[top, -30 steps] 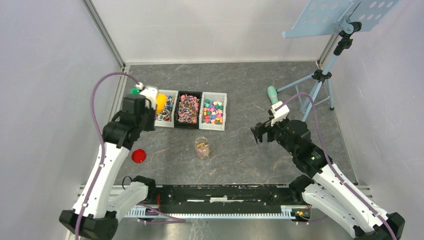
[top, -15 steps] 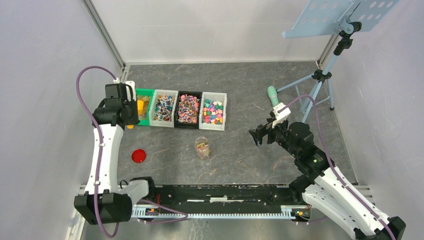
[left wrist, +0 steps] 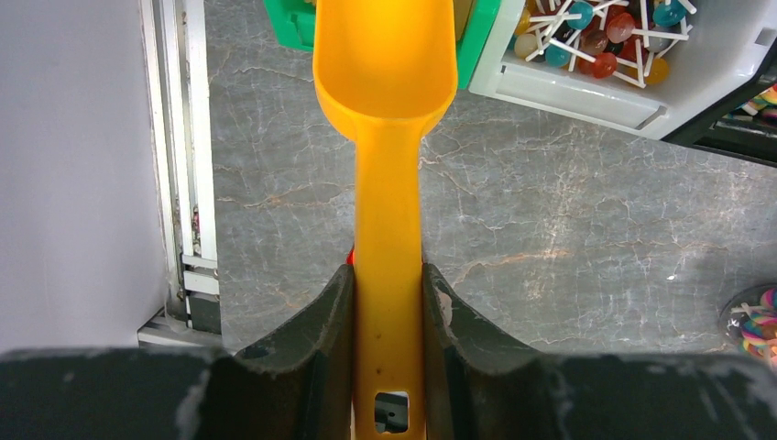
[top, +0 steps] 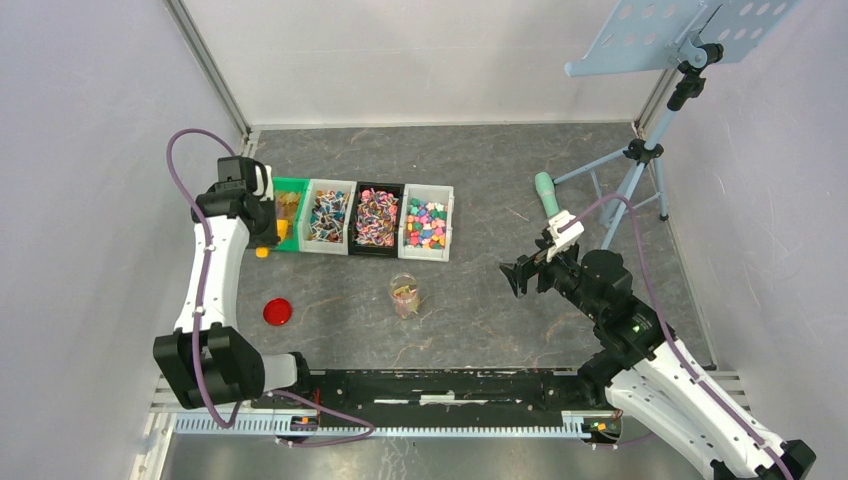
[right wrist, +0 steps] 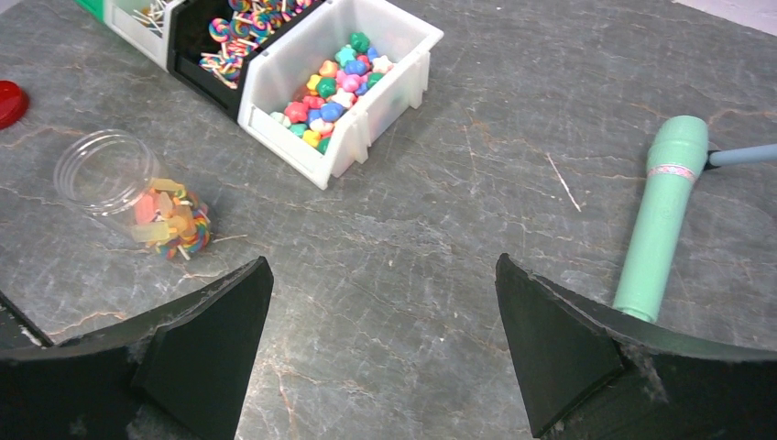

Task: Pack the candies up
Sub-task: Scoop the fake candies from the storage box.

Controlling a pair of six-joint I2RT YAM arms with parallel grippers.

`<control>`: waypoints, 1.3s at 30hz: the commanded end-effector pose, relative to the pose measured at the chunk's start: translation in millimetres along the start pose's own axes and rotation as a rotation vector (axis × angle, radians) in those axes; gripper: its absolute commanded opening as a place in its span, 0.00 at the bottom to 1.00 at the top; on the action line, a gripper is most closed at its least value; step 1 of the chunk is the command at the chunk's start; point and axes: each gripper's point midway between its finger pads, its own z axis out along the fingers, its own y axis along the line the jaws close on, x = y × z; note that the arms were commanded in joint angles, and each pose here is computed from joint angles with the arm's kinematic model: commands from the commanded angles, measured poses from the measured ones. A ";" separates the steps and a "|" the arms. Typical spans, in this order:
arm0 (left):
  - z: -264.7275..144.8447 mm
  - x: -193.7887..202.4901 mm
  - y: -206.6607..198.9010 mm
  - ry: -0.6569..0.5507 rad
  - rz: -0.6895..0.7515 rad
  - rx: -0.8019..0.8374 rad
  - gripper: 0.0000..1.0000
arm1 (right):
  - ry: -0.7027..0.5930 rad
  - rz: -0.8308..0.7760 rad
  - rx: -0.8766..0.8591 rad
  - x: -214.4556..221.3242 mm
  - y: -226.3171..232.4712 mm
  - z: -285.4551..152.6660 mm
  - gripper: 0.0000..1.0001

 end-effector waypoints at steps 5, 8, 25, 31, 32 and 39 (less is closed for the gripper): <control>5.4 -16.0 10.8 -0.009 0.049 -0.042 0.02 | -0.034 0.012 0.020 -10.3 -2.7 -3.7 0.98; 13.0 -18.7 8.3 0.004 0.040 -0.032 0.02 | -0.057 0.021 0.018 -16.2 -2.0 -3.9 0.98; 55.6 -28.7 -3.5 0.022 0.017 0.005 0.02 | -0.059 0.035 0.090 -24.1 -13.8 -9.0 0.98; 70.2 -28.0 -8.4 0.007 0.017 0.025 0.02 | -0.061 0.038 0.092 -30.3 -13.8 -7.9 0.98; 72.8 -26.1 -10.4 0.001 0.017 0.032 0.02 | -0.056 0.039 0.092 -29.8 -13.8 -7.5 0.98; 78.9 -20.1 -17.4 -0.056 -0.013 0.054 0.02 | -0.050 0.044 0.091 -30.0 -13.4 -7.4 0.98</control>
